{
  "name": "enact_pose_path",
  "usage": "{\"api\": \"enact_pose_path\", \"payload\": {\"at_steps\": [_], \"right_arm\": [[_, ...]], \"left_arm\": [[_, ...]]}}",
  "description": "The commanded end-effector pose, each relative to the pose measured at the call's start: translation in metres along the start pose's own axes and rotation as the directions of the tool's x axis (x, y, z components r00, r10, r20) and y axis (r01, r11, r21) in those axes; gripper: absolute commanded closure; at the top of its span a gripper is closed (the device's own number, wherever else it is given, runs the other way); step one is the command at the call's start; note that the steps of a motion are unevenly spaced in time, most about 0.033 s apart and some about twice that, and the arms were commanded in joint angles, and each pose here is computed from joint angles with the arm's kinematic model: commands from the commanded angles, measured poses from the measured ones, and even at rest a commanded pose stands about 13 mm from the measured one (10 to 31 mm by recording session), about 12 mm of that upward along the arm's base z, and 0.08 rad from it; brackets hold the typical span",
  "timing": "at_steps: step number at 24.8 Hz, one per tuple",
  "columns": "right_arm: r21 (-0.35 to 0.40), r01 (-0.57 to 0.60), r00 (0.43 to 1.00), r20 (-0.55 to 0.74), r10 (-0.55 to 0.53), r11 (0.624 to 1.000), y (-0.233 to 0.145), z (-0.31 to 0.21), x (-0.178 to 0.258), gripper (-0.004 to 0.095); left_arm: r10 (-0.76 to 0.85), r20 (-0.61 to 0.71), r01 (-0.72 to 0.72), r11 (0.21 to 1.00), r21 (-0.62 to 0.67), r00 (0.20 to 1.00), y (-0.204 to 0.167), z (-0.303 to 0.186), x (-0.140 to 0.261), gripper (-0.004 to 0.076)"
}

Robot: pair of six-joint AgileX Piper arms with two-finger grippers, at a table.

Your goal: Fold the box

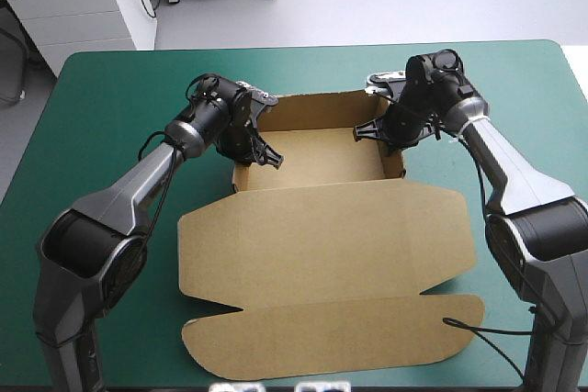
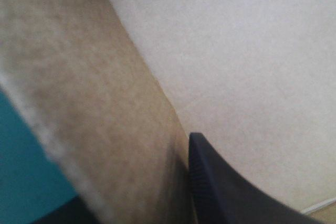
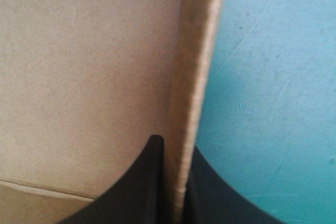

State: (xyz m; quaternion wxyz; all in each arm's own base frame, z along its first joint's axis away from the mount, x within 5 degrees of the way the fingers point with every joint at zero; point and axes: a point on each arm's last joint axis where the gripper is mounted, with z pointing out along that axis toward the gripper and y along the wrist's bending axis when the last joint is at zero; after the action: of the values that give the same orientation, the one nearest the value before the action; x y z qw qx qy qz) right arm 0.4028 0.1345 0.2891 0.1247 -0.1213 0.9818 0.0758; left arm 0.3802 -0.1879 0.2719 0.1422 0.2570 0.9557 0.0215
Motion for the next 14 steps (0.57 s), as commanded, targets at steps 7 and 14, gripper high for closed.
{"api": "enact_pose_path", "payload": {"at_steps": [7, 14], "right_arm": [[-0.045, 0.010, 0.995, 0.096, -0.006, 0.999, 0.0071, -0.0366, -0.0002, 0.0091], [-0.067, 0.005, 0.995, 0.095, 0.002, 0.998, 0.0091, -0.0367, -0.0001, 0.0130]], "left_arm": [[0.008, 0.068, -0.007, 1.000, -0.011, 0.998, 0.0002, -0.0306, -0.0004, 0.0237], [-0.004, 0.078, 0.004, 1.000, -0.002, 0.997, -0.0001, -0.0348, 0.0002, 0.0237]]}}
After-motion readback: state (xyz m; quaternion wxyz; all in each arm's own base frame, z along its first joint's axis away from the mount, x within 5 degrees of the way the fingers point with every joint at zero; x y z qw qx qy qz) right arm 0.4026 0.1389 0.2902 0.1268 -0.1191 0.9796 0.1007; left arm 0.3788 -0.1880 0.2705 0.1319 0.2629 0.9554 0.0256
